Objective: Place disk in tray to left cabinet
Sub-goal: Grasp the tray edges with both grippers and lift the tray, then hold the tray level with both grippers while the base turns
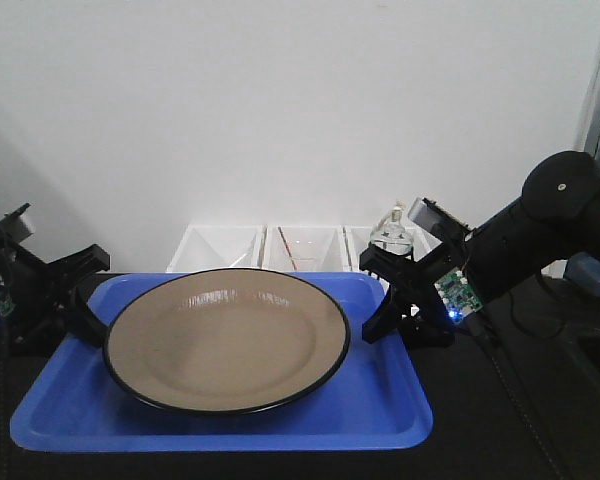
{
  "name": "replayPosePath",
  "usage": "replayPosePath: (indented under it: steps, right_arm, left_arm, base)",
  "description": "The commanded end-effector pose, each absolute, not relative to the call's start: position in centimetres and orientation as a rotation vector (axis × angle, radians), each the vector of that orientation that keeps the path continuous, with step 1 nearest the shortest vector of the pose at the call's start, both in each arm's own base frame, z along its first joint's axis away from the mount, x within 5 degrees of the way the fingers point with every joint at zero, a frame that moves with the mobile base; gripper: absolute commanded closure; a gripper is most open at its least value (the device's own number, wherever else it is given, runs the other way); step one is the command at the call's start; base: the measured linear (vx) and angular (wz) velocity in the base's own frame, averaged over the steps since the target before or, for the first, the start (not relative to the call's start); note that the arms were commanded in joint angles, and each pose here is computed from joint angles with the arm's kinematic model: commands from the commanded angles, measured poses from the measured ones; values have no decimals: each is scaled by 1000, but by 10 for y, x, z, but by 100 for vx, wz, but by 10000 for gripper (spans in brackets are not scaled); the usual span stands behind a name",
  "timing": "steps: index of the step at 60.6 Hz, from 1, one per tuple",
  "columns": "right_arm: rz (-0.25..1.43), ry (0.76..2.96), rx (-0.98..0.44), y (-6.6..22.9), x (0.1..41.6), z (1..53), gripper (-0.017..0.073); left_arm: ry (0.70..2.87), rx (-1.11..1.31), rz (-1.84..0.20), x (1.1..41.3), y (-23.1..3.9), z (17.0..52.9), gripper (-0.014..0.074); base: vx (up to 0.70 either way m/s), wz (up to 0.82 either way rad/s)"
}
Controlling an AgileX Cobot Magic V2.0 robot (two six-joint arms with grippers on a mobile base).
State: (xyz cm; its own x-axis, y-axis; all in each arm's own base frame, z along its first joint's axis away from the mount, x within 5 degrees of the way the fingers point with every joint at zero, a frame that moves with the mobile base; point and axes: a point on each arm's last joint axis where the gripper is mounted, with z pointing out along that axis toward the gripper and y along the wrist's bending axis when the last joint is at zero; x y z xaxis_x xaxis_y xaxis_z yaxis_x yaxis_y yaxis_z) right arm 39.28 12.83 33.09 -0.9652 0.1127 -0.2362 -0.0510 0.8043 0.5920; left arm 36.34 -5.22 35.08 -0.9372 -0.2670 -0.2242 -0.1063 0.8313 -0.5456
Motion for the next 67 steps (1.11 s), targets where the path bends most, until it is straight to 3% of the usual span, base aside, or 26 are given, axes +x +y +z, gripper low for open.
replayPosePath:
  steps: [1,67]
  right_arm:
    - [1226,2549,17,150,371,383,560]
    - [1226,2549,17,150,371,383,560]
  left_arm:
    - [2578,-256,-1119,345,-79,395,594]
    - [2576,-257,-1119,345,-79,395,594]
  base:
    - [0,0]
    - [-5,5]
